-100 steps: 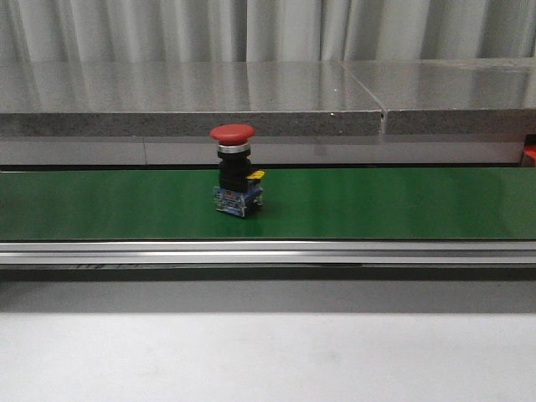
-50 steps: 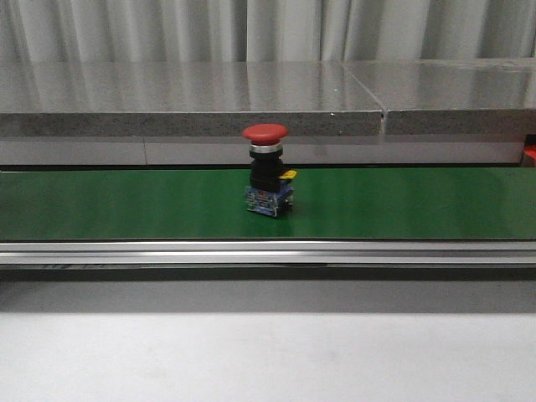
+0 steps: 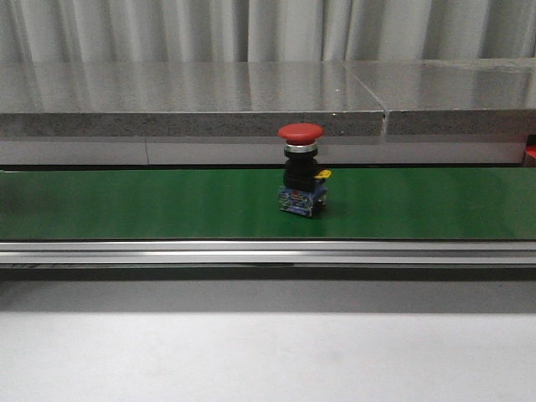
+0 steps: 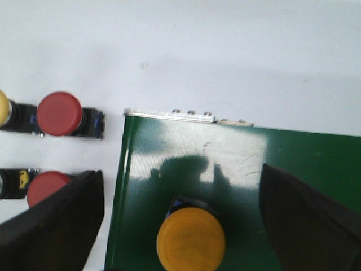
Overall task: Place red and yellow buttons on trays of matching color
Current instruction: 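Set the yellow button on the belt and open the left gripper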
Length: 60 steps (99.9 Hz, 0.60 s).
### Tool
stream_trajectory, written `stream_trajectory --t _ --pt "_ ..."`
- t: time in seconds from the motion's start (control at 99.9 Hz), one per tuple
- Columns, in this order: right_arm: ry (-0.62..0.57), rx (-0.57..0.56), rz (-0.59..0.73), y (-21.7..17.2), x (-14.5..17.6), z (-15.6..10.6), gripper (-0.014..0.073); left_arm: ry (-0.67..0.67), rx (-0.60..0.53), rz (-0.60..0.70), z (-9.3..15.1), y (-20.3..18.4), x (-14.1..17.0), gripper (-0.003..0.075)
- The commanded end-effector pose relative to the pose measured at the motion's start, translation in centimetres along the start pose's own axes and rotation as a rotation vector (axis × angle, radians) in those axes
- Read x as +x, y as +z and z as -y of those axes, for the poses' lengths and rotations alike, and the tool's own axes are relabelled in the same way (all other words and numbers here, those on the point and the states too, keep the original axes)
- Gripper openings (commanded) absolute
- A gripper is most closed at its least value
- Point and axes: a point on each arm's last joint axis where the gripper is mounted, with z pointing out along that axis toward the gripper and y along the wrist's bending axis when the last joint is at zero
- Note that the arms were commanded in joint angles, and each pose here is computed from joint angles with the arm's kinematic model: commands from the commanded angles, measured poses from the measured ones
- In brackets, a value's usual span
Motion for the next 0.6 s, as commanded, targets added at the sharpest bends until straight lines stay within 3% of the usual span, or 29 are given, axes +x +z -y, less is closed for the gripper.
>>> stream_trajectory --t 0.0,0.24,0.59 --pt "-0.015 0.007 0.106 -0.2 -1.1 0.1 -0.0067 0.017 0.037 0.205 1.1 -4.5 -1.3 0.0557" --pt "-0.015 0.007 0.106 -0.2 -1.1 0.1 -0.0067 0.071 0.110 0.400 3.1 -9.3 1.0 0.0557" --pt "-0.015 0.007 0.106 -0.2 -1.1 0.1 -0.0067 0.072 0.184 0.598 2.8 -12.3 9.3 0.0554"
